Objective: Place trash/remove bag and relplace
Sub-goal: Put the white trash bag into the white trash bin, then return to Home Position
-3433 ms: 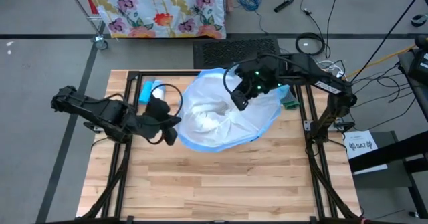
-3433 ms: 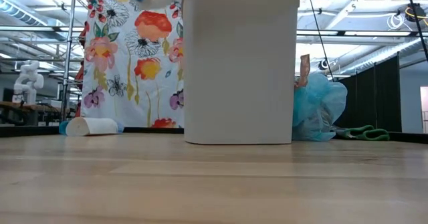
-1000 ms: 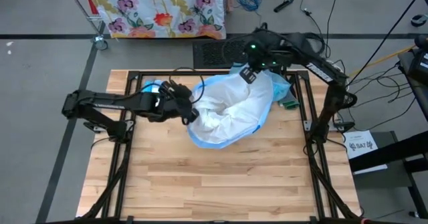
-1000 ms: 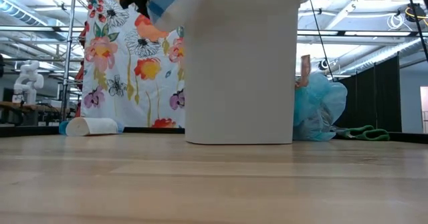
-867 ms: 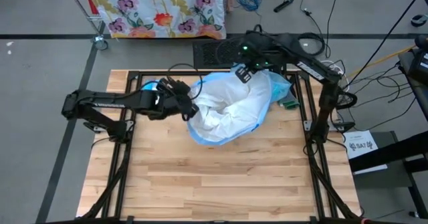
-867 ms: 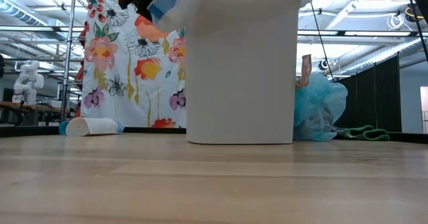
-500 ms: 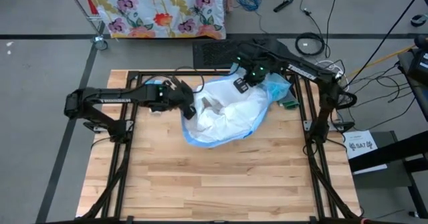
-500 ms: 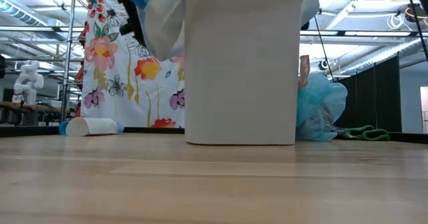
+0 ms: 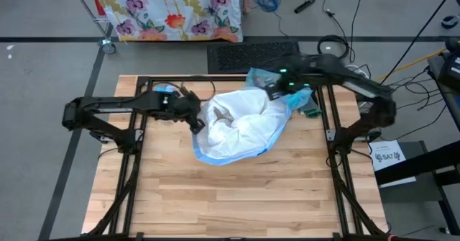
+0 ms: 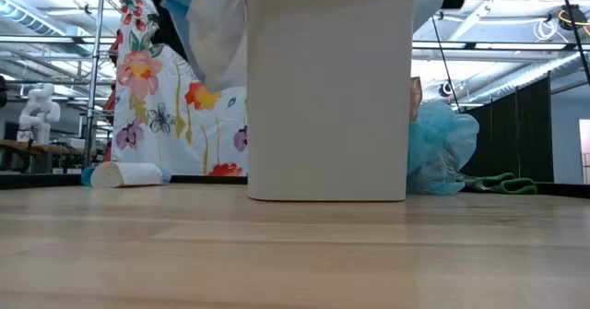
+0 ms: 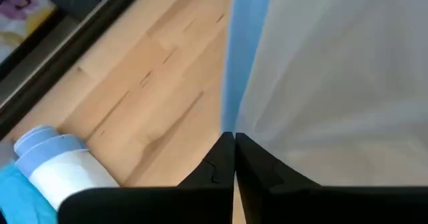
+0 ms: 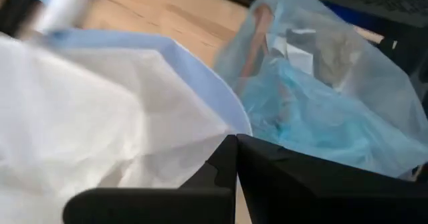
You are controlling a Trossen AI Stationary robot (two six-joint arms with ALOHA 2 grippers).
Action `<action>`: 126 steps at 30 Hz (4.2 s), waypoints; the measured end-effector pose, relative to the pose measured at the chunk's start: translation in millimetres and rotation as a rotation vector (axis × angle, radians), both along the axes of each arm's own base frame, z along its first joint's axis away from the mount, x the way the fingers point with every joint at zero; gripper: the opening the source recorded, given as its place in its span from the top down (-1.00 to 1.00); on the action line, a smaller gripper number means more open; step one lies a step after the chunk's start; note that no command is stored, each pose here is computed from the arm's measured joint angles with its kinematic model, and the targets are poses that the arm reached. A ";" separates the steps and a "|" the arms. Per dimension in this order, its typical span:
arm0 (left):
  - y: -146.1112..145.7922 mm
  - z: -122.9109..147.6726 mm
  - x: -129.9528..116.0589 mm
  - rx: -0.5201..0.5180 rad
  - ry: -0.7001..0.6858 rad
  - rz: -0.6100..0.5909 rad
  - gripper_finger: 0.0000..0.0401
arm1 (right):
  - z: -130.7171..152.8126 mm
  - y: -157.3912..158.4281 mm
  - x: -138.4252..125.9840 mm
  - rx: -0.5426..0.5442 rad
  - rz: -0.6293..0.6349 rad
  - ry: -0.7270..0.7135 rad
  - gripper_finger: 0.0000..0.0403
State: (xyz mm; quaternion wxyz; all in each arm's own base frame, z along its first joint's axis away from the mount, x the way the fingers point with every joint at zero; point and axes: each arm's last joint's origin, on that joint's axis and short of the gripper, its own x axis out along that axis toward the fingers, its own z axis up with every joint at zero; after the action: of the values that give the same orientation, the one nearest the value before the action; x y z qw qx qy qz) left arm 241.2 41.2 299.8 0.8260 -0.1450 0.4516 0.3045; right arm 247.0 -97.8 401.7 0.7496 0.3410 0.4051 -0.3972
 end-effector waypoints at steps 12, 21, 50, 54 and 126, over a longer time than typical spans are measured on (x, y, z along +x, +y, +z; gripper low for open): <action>-12.9 56.4 -50.5 -0.100 -0.380 0.058 0.96 | 34.0 59.2 -31.3 -0.019 0.151 -0.169 1.00; -48.4 52.7 -34.1 -0.265 -0.398 -0.120 0.96 | 5.1 103.6 -21.8 0.053 0.115 0.081 1.00; -131.9 -21.3 25.5 -0.072 -0.229 0.033 0.96 | -116.9 221.7 -37.9 -0.058 -0.045 -0.062 1.00; -125.3 12.6 9.4 -0.022 -0.361 0.030 0.96 | -90.3 224.0 -48.5 -0.129 -0.037 -0.068 1.00; -25.5 -155.6 -112.1 0.107 -0.793 -0.797 0.96 | -241.5 121.0 -143.1 -0.383 0.688 -0.849 1.00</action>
State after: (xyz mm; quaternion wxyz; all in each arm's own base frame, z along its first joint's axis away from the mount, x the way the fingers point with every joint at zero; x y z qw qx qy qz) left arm 129.1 15.6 144.2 0.9898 -0.0246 0.1104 -0.0865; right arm 103.8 23.2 160.1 0.9808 0.1774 0.0772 -0.0252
